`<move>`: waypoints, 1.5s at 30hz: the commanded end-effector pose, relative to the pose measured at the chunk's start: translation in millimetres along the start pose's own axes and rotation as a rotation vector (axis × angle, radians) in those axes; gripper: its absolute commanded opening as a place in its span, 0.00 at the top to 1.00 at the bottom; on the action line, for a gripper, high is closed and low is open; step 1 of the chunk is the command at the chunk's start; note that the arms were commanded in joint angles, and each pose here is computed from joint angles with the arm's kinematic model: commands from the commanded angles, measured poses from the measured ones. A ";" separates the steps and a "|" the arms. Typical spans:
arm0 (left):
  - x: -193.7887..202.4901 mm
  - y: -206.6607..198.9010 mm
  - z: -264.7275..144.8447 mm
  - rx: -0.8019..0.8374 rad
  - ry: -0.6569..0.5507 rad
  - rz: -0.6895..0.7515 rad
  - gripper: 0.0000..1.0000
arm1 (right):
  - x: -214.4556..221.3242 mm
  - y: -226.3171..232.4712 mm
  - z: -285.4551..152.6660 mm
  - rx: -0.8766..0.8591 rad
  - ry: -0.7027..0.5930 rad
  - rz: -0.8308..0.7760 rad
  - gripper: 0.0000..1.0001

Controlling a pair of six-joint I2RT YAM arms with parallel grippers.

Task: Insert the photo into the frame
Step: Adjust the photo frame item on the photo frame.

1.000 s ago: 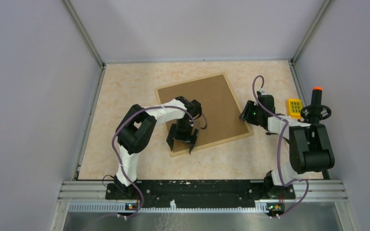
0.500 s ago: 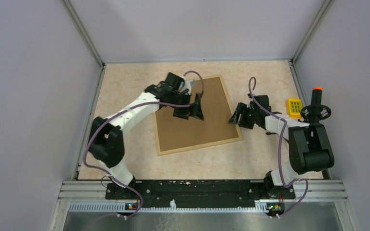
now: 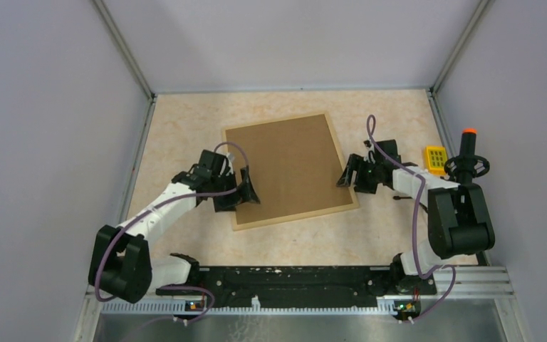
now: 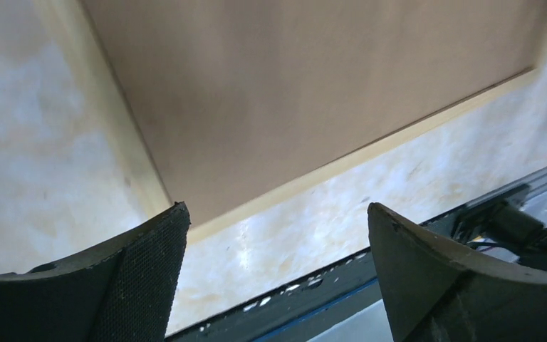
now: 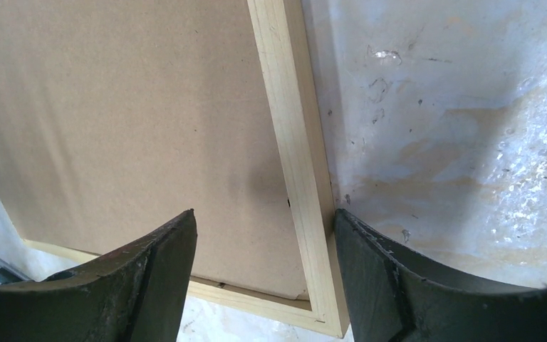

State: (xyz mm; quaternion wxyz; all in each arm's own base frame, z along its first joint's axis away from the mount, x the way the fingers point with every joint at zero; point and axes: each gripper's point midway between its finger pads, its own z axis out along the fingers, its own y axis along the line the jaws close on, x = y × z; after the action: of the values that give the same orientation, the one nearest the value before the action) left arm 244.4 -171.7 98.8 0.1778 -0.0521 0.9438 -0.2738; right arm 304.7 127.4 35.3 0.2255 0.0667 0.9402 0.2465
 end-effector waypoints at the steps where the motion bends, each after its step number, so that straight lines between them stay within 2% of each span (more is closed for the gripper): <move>1: 11.6 9.3 0.5 -0.056 -0.092 -0.108 0.04 | 16.7 -6.2 0.7 0.031 0.073 0.002 0.30; 12: 20.8 22.4 16.2 -0.184 -0.095 -0.089 0.04 | 22.2 -8.2 7.7 0.022 0.097 0.012 0.35; 19: 18.7 25.5 13.3 -0.194 -0.131 -0.087 0.03 | 24.2 -8.7 7.7 0.021 0.101 0.012 0.35; 32: 29.9 25.9 39.6 -0.179 -0.032 -0.103 0.02 | 25.1 -7.6 8.3 0.013 0.105 0.012 0.37; 35: 30.3 5.2 42.7 -0.066 -0.008 -0.088 0.03 | 29.3 -4.6 9.5 -0.008 0.123 0.015 0.38; 38: 25.9 -47.7 37.2 0.198 0.036 -0.047 0.09 | 37.5 1.7 12.6 -0.050 0.155 0.029 0.40; 41: 7.9 -100.2 15.5 0.420 -0.005 0.017 0.18 | 45.0 11.8 14.1 -0.116 0.178 0.057 0.41; 45: -8.7 -140.7 -8.4 0.516 -0.088 0.109 0.20 | 56.2 26.2 16.1 -0.190 0.209 0.079 0.43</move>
State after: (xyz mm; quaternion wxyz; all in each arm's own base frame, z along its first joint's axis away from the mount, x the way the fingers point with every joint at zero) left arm 225.0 -188.3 58.0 0.1525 -0.0974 0.9509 -0.2511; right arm 328.6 117.6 32.9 0.2634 0.0647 0.9324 0.2389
